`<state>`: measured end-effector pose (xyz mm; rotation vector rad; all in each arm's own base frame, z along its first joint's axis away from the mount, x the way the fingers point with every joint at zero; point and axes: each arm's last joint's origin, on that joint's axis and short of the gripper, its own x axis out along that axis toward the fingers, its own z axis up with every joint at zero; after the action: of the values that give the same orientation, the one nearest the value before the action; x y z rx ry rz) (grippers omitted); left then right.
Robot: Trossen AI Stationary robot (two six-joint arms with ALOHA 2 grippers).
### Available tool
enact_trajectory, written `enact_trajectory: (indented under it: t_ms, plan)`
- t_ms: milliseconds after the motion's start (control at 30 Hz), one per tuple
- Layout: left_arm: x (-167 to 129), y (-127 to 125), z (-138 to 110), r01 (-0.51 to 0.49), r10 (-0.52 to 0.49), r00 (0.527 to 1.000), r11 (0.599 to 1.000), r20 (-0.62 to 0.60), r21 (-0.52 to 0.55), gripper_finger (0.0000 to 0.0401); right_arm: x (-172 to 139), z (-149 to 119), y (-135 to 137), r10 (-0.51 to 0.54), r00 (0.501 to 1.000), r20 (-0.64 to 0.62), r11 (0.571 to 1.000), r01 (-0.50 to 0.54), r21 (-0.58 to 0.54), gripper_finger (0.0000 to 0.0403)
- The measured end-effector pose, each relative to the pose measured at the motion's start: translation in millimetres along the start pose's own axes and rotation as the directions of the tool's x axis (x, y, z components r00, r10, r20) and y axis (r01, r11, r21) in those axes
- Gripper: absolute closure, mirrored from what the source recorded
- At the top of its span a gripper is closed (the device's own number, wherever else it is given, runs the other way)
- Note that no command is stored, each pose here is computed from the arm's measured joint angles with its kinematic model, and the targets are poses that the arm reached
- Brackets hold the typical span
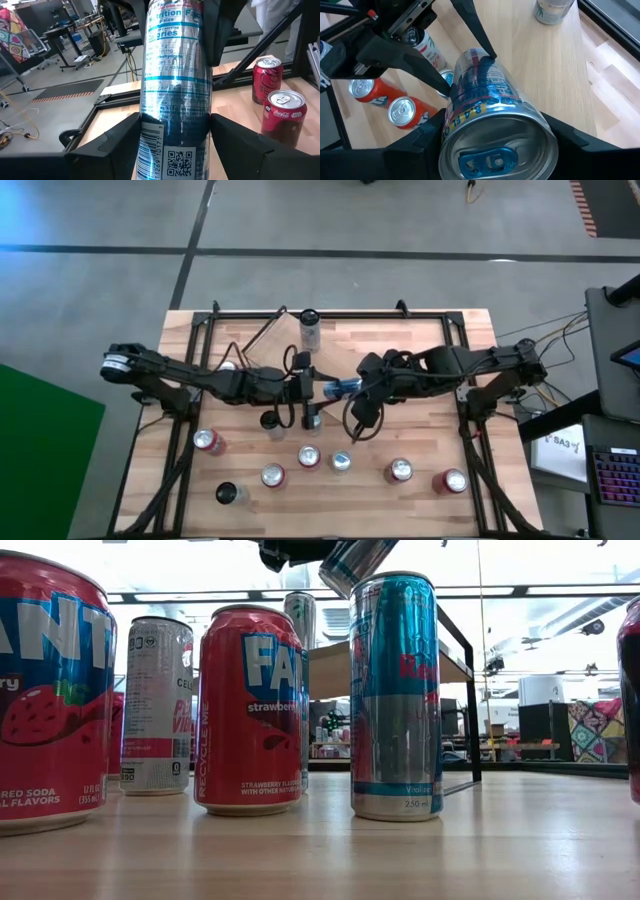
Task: Place canned beverage on shelf
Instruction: Put the silver/blue soda can on the shelf
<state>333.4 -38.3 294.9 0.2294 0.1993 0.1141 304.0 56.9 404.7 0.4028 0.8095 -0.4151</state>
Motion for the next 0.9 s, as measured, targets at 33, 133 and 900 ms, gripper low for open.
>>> enact_trajectory:
  t_ms: [33, 133, 900]
  plan:
    - [-0.4, 0.2, 0.4, 0.0, 0.0, 1.0, 1.0, 0.001, -0.008, 0.0181, 0.1, 0.1, -0.2, -0.001, 1.0, 0.0, 1.0, 0.001, -0.001, 0.0181]
    - [-1.3, 0.4, 0.7, 0.009, -0.008, 1.0, 1.0, 0.002, -0.017, 0.0175, 1.3, 1.1, -0.4, -0.001, 1.0, 0.003, 1.0, 0.001, 0.0, 0.0181]
    - [-0.7, 1.4, -1.1, 0.007, -0.007, 1.0, 1.0, -0.008, -0.015, 0.019, 1.2, 10.8, 7.2, 0.083, 0.993, 0.087, 0.996, -0.085, 0.022, 0.0181]
